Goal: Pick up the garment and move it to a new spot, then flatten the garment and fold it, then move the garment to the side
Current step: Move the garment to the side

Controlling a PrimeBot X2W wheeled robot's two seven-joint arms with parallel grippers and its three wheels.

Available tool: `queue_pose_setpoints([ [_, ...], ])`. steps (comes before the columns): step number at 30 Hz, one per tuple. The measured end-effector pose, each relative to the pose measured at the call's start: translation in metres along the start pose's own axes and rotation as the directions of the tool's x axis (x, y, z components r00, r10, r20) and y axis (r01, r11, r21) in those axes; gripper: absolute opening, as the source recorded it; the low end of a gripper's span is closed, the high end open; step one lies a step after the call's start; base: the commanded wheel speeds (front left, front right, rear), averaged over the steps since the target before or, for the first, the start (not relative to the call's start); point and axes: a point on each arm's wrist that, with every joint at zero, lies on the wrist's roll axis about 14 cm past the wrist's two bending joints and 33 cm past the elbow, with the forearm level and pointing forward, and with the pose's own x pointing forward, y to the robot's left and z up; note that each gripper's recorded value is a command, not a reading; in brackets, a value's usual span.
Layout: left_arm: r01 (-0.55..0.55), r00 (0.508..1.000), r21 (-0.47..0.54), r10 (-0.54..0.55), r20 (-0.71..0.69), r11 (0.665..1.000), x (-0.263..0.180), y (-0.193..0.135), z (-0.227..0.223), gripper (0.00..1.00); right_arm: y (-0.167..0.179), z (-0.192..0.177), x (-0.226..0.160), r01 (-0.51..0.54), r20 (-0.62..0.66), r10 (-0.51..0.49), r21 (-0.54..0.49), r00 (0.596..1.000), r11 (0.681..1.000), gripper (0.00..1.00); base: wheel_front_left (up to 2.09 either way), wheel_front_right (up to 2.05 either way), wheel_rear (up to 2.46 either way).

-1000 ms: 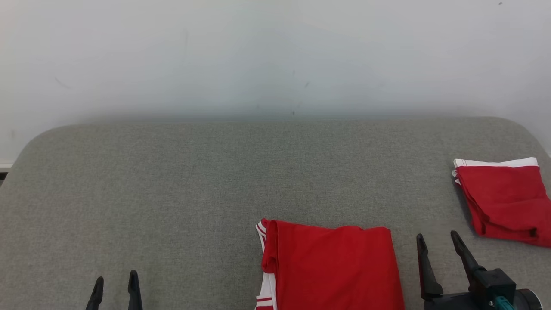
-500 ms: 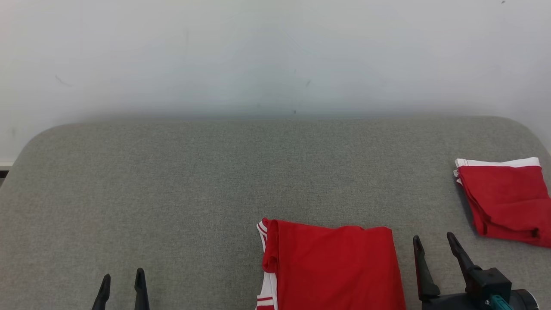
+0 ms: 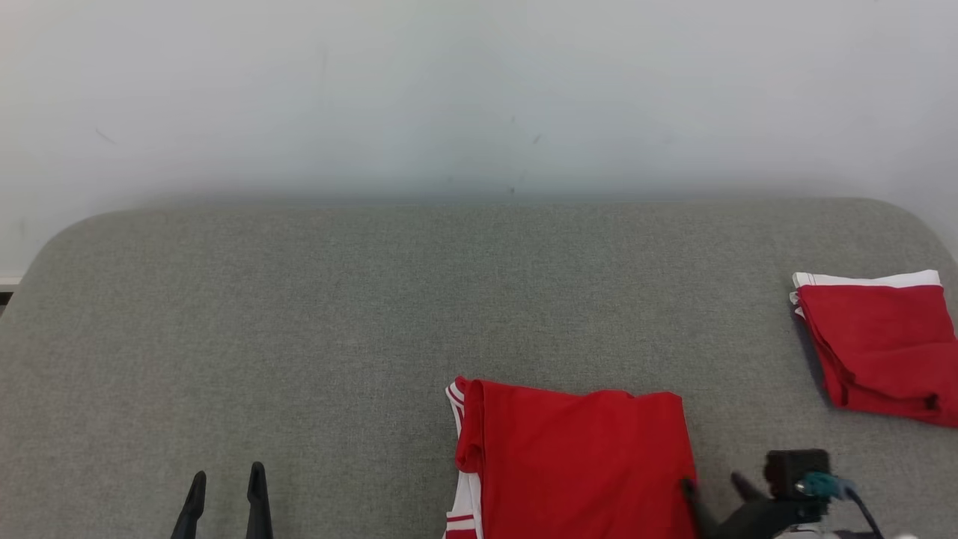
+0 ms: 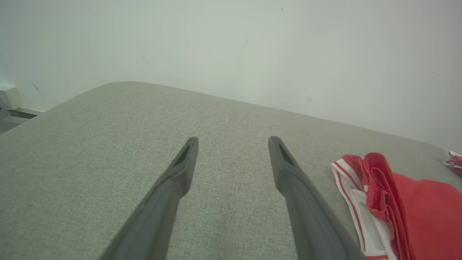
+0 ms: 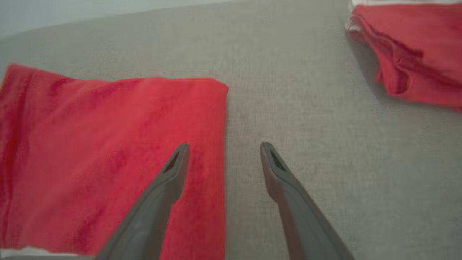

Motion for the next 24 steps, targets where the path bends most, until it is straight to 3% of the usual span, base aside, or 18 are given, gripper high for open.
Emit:
queue_pose_setpoints([
  [4,0.005,1.000,0.000,-0.005,-0.002,1.000,0.001,-0.002,-0.001,1.00,0.012,-0.024,-0.004,-0.037,-0.237,0.043,0.027,0.971,0.999,1.00,0.00,0.00,0.00],
  [8,0.008,1.000,-0.003,-0.008,-0.009,1.000,0.001,-0.003,-0.003,1.00,0.003,0.005,0.000,-0.016,-0.248,0.019,0.016,0.969,1.000,1.00,0.00,0.00,0.00],
  [11,0.016,1.000,-0.009,-0.016,-0.010,1.000,0.003,-0.006,-0.003,1.00,-0.002,0.005,0.004,-0.002,-0.280,0.005,0.011,0.960,1.000,1.00,0.00,0.00,0.00],
  [24,-0.029,0.999,-0.006,0.029,-0.026,1.000,0.000,0.008,-0.008,1.00,0.011,-0.047,0.023,-0.042,-0.496,0.044,0.014,0.867,0.999,1.00,0.00,0.00,0.00],
])
